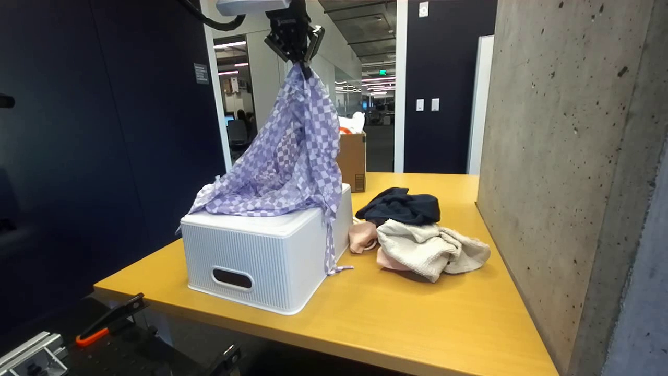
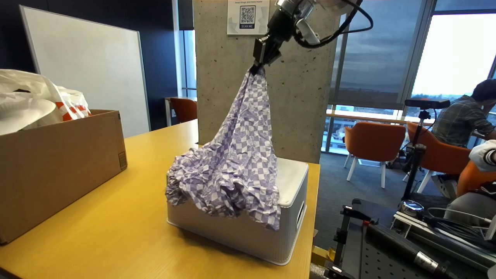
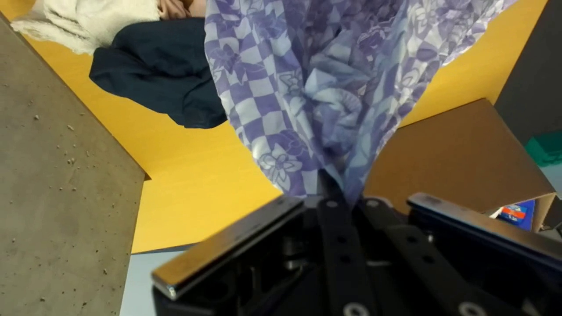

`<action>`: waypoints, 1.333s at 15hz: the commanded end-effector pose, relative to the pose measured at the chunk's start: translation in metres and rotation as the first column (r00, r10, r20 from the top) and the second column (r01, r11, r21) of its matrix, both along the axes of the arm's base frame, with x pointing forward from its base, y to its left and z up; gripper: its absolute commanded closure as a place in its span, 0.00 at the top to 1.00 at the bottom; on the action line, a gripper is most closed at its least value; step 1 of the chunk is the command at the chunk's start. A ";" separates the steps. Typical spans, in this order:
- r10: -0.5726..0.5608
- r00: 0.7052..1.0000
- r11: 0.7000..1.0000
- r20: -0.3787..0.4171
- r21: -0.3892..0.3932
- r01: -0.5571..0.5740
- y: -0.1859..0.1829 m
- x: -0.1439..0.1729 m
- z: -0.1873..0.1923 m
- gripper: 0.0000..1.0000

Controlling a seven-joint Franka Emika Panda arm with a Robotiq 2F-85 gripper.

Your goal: Cover the top of the basket fully with the purple cloth

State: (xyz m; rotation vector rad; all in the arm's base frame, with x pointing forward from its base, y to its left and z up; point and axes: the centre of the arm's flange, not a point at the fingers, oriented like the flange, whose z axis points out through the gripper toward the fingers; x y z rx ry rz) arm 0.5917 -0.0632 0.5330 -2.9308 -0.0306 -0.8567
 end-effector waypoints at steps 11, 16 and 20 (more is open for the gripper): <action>-0.206 0.977 0.979 -0.050 0.002 0.206 -0.074 0.020 0.067 0.01; -0.391 0.920 0.920 0.037 -0.023 0.392 -0.207 0.032 0.104 0.01; -0.478 0.873 0.873 0.096 -0.059 0.484 -0.274 0.034 0.126 0.01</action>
